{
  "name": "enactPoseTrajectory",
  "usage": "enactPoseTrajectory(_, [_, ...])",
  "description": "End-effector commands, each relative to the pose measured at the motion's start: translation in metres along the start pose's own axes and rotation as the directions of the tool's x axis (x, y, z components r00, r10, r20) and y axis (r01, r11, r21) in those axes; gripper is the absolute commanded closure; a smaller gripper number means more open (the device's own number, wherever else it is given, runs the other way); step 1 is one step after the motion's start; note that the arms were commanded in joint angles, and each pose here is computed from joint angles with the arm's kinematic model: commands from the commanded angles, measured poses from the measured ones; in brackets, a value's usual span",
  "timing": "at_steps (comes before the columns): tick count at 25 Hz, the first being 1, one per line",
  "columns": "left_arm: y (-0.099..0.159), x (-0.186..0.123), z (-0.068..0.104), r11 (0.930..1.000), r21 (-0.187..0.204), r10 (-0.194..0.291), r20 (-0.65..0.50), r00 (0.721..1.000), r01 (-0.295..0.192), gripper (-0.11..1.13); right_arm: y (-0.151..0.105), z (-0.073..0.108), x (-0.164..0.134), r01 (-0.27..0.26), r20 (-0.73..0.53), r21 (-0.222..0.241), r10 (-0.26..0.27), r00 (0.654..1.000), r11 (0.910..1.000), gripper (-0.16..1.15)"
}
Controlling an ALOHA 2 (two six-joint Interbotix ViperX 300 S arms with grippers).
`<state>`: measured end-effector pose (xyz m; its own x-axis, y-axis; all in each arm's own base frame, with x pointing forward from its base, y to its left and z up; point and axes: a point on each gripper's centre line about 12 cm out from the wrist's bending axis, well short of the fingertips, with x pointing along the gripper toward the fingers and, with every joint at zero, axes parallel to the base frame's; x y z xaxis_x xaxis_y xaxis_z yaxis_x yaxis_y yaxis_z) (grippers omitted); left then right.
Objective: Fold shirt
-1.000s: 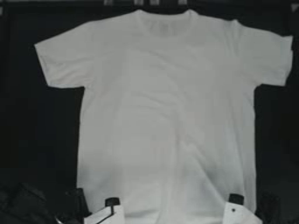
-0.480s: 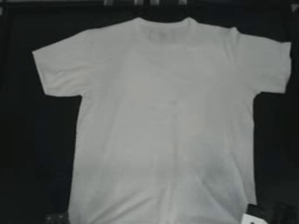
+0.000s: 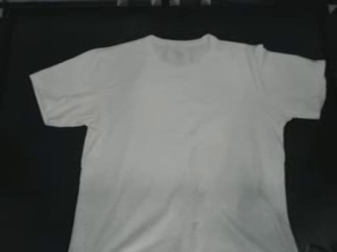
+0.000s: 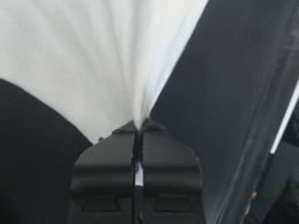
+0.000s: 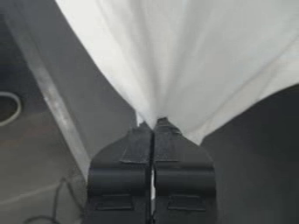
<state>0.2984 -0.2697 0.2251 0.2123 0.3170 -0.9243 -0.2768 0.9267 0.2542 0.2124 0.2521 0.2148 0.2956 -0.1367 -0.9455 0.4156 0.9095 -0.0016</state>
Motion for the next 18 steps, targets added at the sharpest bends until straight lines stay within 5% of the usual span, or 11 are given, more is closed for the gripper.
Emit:
enactPoseTrajectory(1, [0.015,-0.043,0.010,0.9995,-0.030,-0.013,0.048,0.999,0.015,0.95,0.000,0.010,-0.029,-0.033,0.033,0.005,0.032,0.999,0.9995,0.91])
enactPoseTrajectory(6, [0.037,-0.057,0.017,0.9954,-0.008,0.096,0.060,0.994,-0.096,0.95,-0.025,0.025,-0.050,0.011,0.102,-0.001,-0.011,0.995,0.9999,0.91])
enactPoseTrajectory(12, [0.070,-0.047,0.035,0.9863,0.039,0.158,0.050,0.986,-0.160,0.95,-0.080,0.051,-0.067,-0.016,0.127,0.055,0.009,0.992,0.9983,0.91])
enactPoseTrajectory(18, [0.125,-0.039,0.038,0.9784,-0.018,0.207,0.064,0.976,-0.206,0.96,-0.119,0.067,-0.070,0.020,0.170,0.087,-0.035,0.985,0.9960,0.91])
